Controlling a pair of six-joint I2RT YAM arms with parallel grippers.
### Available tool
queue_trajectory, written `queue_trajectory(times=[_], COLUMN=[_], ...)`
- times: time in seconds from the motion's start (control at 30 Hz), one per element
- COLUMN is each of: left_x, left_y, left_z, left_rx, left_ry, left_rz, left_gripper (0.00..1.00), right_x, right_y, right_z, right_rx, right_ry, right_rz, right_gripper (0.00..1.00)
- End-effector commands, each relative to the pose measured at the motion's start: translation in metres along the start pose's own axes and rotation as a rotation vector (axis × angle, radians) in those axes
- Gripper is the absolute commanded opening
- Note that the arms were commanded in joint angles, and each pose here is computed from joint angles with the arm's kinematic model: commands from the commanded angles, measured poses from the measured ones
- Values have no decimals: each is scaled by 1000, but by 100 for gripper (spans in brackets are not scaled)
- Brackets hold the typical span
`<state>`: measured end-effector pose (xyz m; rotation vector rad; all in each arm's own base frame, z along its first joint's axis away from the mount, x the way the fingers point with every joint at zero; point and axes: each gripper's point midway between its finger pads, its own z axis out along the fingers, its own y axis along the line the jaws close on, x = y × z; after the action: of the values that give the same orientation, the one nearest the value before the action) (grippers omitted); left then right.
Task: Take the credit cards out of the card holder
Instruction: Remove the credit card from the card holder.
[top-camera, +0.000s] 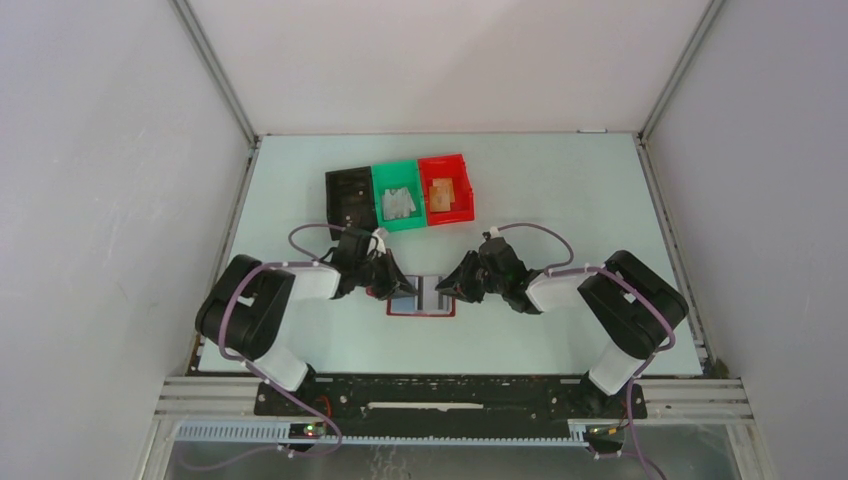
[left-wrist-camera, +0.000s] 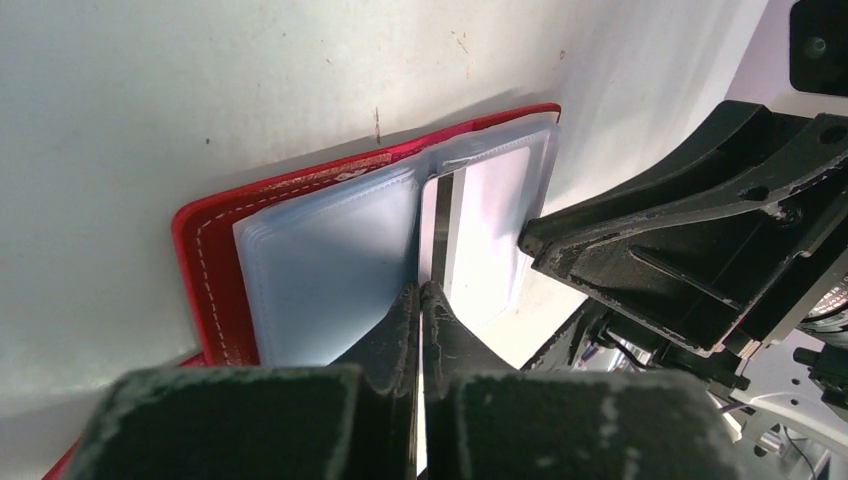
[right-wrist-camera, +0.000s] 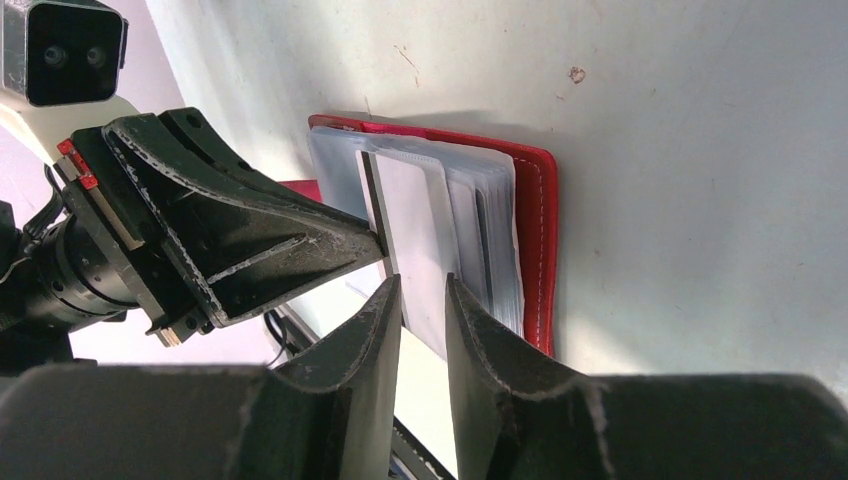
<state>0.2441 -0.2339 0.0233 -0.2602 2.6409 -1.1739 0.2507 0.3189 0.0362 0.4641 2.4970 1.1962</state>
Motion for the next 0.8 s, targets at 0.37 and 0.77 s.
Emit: queue_trajectory(times=[0.37,0.77], left_x=[-4,4], left_y=[-1,-4], left_z=[-8,0], left_rx=[-3,102], left_ry=[-42,-33], left_rz=[44,33], left_gripper=[18,47], right_x=[3,5], right_y=[-32,-33], right_z=[3,4], right_rx=[93,89], right_ry=[-7,2], right_rz=[23,24], right_gripper=[32,32])
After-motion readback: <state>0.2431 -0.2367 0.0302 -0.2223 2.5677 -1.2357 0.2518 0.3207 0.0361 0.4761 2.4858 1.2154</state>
